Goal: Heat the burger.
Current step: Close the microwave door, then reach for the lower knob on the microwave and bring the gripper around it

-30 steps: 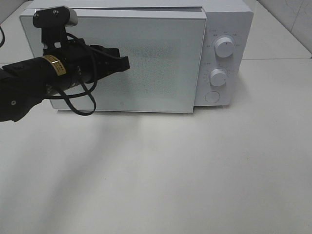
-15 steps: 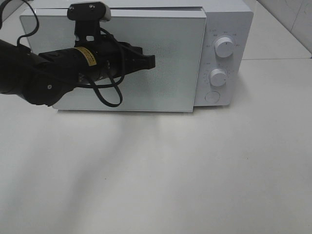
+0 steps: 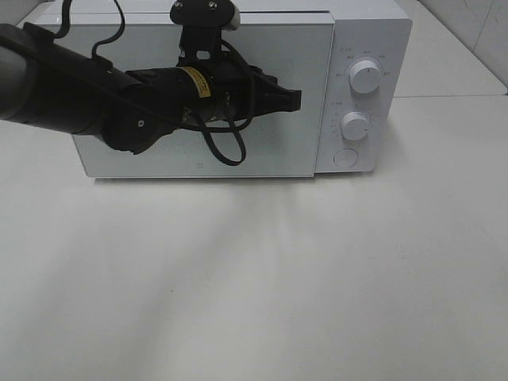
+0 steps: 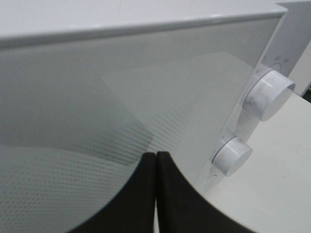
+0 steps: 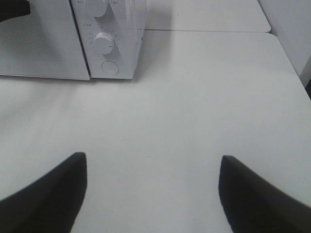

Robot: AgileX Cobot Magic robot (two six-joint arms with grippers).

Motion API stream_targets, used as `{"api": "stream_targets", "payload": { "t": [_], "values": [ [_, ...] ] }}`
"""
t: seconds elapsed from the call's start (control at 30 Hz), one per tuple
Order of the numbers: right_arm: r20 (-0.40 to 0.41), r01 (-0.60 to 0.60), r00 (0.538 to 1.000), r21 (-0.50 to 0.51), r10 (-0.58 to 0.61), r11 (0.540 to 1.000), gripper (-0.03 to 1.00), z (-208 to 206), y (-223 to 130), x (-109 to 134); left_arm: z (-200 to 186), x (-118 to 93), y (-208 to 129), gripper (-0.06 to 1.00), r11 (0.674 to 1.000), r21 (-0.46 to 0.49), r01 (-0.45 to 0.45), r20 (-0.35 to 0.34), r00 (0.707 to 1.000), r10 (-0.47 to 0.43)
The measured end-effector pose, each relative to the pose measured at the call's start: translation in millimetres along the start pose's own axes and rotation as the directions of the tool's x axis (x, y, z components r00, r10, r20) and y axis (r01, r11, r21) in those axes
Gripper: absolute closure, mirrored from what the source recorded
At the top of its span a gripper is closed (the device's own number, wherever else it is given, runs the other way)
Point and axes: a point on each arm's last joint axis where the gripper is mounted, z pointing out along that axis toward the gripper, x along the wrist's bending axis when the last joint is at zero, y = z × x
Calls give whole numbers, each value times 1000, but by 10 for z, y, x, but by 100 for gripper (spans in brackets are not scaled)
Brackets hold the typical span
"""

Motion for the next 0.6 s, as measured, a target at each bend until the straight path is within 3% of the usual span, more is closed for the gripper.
{"api": "stream_targets", "payload": {
  "t": [0.6],
  "values": [
    [0, 0, 1000, 0, 0, 1000, 22, 0, 0, 0, 105, -242, 106, 94, 1000, 19, 19, 23, 1000, -19]
  ]
}}
